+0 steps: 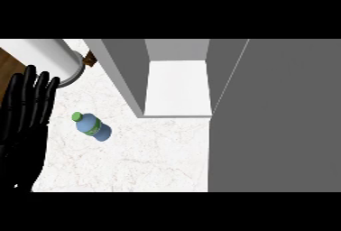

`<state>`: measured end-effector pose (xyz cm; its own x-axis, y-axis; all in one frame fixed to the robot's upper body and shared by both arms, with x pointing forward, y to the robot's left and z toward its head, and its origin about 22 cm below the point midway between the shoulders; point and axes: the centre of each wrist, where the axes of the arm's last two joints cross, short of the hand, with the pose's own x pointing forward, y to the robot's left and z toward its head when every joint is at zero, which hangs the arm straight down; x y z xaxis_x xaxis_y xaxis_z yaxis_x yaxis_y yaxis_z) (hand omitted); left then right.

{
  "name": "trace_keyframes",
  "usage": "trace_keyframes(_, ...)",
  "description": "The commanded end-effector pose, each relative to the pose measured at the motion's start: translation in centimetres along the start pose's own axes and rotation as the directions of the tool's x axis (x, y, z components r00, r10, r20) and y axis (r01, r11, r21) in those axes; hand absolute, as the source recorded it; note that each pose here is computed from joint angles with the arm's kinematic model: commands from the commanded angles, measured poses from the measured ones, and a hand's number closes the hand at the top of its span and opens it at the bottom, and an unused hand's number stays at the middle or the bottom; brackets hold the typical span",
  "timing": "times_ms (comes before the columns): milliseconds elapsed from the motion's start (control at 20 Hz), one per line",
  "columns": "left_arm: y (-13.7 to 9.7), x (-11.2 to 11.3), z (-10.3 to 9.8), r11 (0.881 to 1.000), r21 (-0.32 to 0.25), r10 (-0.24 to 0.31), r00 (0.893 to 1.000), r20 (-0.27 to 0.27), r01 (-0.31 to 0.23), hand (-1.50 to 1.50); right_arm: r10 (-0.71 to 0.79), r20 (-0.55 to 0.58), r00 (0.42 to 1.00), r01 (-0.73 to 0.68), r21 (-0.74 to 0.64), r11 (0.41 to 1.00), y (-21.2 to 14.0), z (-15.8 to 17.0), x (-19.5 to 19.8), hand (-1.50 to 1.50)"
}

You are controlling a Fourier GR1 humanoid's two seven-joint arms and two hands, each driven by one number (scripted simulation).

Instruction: Pick up the bottled water, place it into the cabinet and close the cabinet

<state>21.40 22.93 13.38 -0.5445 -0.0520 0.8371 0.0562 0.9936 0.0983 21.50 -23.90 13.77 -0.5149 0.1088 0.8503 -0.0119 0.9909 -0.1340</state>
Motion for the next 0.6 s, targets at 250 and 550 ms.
trace_keyframes(250, 8.4, -3.9, -1.8, 0.999, 0.039, 0.036, 0.999, -0.016, -0.036, -1.50, -0.045, -0.023, 0.999, 0.043, -0.077, 0.996, -0.7, 4.3, 1.5, -1.50)
trace_keyframes(550, 7.8, -3.9, -0.3, 0.975, 0.094, 0.218, 0.950, -0.225, -0.202, -1.50, -0.222, -0.159, 0.962, 0.251, 0.189, 0.949, 1.1, 7.0, 5.1, -1.50)
